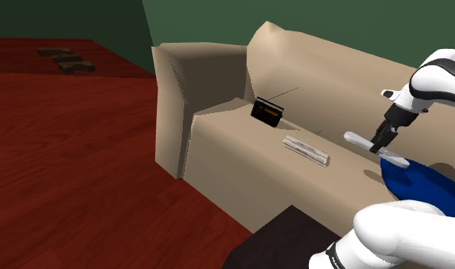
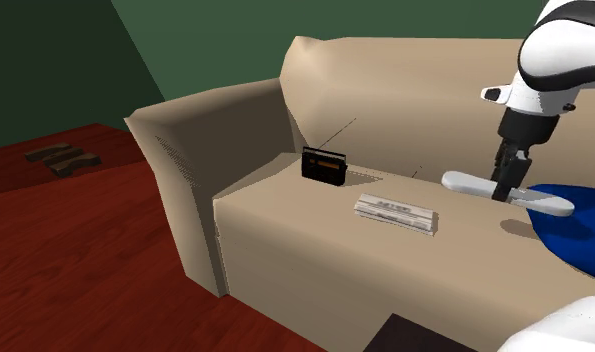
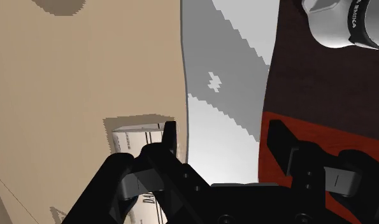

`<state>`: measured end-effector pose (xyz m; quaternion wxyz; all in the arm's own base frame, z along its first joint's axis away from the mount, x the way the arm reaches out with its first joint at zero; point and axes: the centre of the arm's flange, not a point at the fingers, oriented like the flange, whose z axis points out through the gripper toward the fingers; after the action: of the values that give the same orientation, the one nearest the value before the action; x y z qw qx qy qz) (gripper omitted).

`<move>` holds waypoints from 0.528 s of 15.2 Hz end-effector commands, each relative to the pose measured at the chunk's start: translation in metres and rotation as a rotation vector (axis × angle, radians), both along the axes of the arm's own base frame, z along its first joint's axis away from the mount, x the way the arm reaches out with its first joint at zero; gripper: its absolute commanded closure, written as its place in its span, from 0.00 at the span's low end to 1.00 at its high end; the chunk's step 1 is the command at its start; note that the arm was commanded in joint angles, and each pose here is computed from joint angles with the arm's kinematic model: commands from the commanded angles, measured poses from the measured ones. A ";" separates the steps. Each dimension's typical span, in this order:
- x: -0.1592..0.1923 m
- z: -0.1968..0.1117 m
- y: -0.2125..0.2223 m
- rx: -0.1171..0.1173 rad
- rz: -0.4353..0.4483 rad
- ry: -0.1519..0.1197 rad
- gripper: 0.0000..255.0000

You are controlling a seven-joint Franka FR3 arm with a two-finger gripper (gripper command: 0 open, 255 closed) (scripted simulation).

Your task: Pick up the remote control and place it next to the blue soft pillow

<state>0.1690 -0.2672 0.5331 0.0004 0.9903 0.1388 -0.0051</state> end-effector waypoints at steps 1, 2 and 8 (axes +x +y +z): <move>-0.026 0.000 0.000 -0.001 0.001 0.000 1.00; -0.039 0.000 -0.002 -0.001 0.001 0.000 1.00; -0.118 0.000 -0.009 -0.001 0.001 0.000 1.00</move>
<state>0.0640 -0.2745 0.5343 0.0007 0.9903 0.1389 -0.0050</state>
